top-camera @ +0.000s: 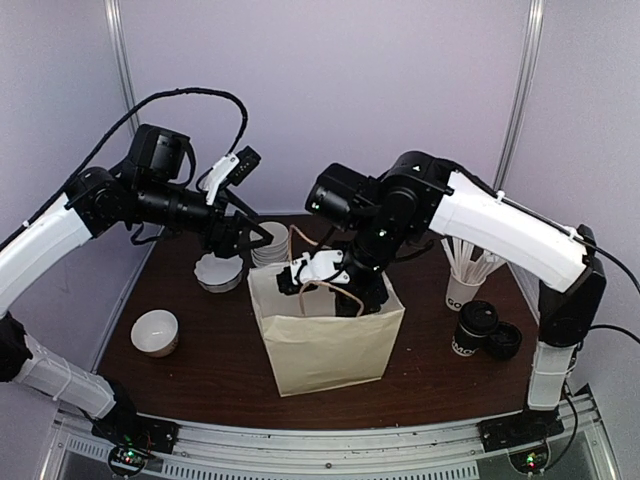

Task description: Pack the takeout coffee

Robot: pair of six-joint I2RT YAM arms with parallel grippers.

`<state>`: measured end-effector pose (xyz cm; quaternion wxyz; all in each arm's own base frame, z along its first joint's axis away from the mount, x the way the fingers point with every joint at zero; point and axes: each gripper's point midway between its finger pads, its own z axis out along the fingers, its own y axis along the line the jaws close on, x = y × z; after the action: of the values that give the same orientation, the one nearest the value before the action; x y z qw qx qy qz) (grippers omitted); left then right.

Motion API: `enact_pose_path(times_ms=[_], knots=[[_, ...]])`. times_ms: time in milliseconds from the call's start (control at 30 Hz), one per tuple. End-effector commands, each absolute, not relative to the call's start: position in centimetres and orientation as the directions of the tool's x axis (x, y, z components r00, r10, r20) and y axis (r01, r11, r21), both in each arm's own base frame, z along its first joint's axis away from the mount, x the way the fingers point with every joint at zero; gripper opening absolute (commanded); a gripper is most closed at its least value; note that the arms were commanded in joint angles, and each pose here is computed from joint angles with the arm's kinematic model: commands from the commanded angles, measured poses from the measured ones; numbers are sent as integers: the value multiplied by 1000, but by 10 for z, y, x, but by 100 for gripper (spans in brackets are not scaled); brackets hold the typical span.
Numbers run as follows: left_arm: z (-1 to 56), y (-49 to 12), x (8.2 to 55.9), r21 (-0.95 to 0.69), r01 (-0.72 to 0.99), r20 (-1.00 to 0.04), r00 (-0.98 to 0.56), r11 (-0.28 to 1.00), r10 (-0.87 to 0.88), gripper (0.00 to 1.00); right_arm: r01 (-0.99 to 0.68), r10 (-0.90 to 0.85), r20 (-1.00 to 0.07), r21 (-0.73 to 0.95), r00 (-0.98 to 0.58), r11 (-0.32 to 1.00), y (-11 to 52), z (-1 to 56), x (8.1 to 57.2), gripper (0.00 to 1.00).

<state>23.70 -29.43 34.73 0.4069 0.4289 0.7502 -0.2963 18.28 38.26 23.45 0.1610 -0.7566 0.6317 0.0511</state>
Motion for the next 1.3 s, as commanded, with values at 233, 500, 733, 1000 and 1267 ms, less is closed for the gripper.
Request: enact_pose_path(times_ms=[233, 500, 733, 1000, 1267], knots=[[343, -339, 247, -124, 952, -865, -242, 280, 439, 78, -925, -855, -416, -341, 311, -170, 373, 316, 177, 61], [350, -371, 245, -165, 972, -887, -222, 170, 404, 63, -922, -849, -429, -355, 309, -156, 367, 326, 179, 61], [367, -396, 255, -150, 981, -899, -189, 126, 395, 29, -937, -791, -521, -297, 321, -185, 333, 354, 171, 62], [384, -417, 270, -120, 990, -910, -142, 80, 390, 0, -951, -743, -630, -309, 225, -27, 259, 387, 187, 65], [392, -422, 258, -103, 993, -915, -118, 59, 385, 0, -933, -730, -678, -312, 86, 180, 220, 374, 212, 68]])
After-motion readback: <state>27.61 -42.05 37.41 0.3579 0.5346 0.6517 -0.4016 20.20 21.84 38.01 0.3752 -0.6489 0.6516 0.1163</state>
